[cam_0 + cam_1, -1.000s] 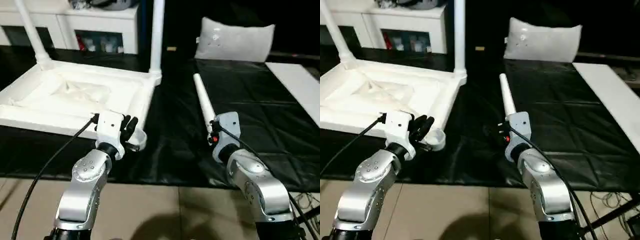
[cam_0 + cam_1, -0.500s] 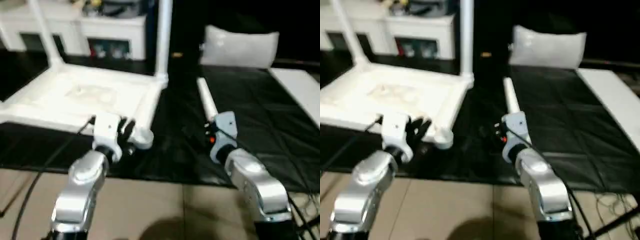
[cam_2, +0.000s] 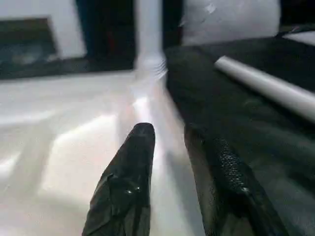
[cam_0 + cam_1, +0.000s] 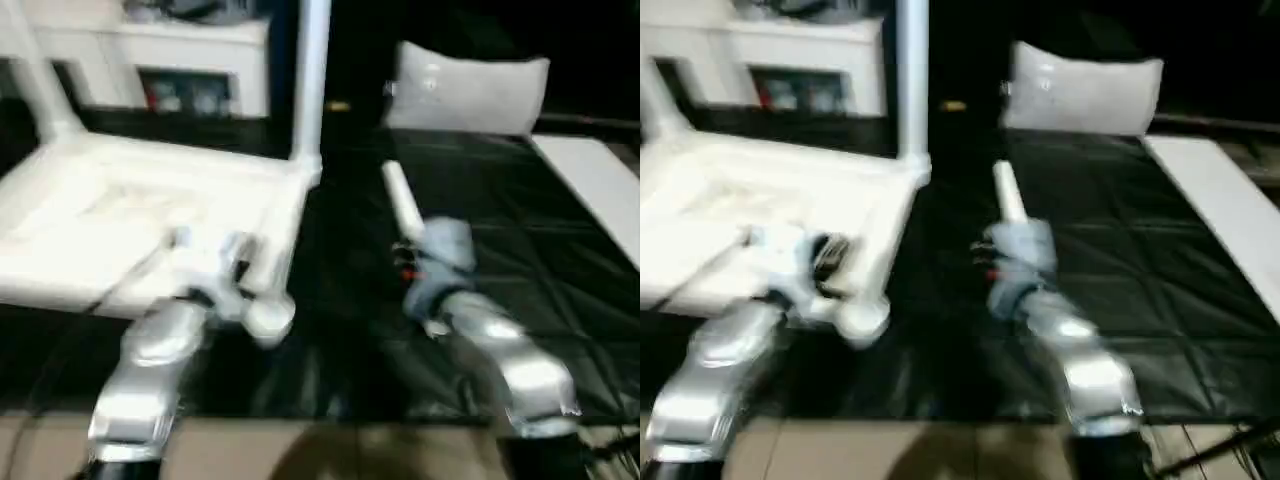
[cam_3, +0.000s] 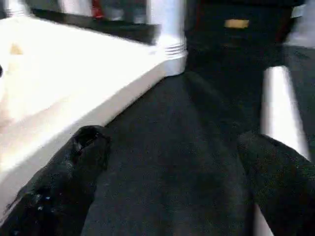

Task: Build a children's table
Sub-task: Move to table, then pick table leg

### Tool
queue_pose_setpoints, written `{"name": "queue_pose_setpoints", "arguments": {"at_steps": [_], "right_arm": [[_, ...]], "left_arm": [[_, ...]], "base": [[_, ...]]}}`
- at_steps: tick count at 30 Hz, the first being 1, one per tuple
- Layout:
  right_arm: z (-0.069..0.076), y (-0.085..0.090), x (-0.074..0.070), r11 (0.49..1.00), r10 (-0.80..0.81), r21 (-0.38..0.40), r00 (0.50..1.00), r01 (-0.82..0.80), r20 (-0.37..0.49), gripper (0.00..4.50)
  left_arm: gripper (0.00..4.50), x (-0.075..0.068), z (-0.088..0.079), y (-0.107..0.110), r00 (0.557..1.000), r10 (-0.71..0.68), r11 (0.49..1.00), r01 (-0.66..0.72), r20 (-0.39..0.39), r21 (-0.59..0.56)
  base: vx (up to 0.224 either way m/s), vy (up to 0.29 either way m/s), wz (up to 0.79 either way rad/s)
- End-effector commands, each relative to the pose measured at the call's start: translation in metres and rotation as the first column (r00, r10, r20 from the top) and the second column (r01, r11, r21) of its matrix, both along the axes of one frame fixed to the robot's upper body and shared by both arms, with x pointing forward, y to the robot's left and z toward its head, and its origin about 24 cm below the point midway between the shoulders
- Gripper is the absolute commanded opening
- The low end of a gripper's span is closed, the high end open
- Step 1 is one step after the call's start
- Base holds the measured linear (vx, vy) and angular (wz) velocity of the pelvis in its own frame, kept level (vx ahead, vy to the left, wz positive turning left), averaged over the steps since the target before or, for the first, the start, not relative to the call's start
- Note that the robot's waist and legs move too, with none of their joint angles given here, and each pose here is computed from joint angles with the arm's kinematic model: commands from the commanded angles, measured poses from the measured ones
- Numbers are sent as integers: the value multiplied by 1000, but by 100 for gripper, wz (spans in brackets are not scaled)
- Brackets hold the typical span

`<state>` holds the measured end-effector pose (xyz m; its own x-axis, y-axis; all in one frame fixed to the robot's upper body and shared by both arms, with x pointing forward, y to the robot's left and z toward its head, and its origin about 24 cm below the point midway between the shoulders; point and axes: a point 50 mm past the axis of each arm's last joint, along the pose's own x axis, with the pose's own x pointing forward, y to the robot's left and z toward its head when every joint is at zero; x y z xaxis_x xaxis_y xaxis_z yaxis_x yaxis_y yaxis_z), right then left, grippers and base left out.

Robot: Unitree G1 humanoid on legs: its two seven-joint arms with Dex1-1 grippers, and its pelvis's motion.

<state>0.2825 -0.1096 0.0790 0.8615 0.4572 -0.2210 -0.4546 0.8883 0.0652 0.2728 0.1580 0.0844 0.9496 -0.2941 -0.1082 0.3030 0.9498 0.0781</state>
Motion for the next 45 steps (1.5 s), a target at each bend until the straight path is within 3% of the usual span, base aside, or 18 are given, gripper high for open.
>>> {"name": "queue_pose_setpoints", "arguments": {"at_steps": [1, 4, 8, 18, 19, 23, 29, 40, 45], "right_arm": [[3, -14, 3, 998, -52, -19, 999, 53, 8, 450], [4, -14, 4, 998, -62, -33, 998, 62, 8, 450], [4, -24, 13, 985, -139, -107, 990, 135, -26, 450], [-4, -43, 28, 960, -170, -257, 964, 114, -206, 450], [-2, -45, 32, 963, -170, -247, 955, 109, -244, 450], [-4, -48, 32, 964, -180, -245, 926, 99, -333, 450], [-9, -39, 27, 994, -71, -108, 887, 24, -455, 450], [-22, -38, 20, 998, -34, -59, 804, -2, -593, 370], [-26, -38, 19, 998, -36, -57, 795, 2, -605, 320]], "left_arm": [[167, -1, 3, -17, 993, -117, 993, 117, 17, -14], [167, -3, 3, -17, 988, -154, 988, 155, 14, -7], [167, -2, 7, -16, 971, -237, 971, 237, 21, -1], [255, -7, 4, -19, 880, -471, 881, 472, -64, 0], [255, -9, 4, -20, 860, -505, 863, 506, -75, -7], [290, -10, 2, -21, 854, -512, 858, 514, -88, 4], [314, -10, 0, -20, 856, -506, 860, 510, -105, 8], [324, -11, -3, -23, 837, -530, 844, 536, -133, 9], [324, -10, -3, -23, 830, -540, 837, 547, -141, 12]], "base": [[126, -85, -35], [175, -94, -13], [18, -46, -9], [-31, 4, -1], [0, 0, 0], [0, 0, 0], [0, 0, 0], [0, 0, 0], [0, 0, 0]]}}
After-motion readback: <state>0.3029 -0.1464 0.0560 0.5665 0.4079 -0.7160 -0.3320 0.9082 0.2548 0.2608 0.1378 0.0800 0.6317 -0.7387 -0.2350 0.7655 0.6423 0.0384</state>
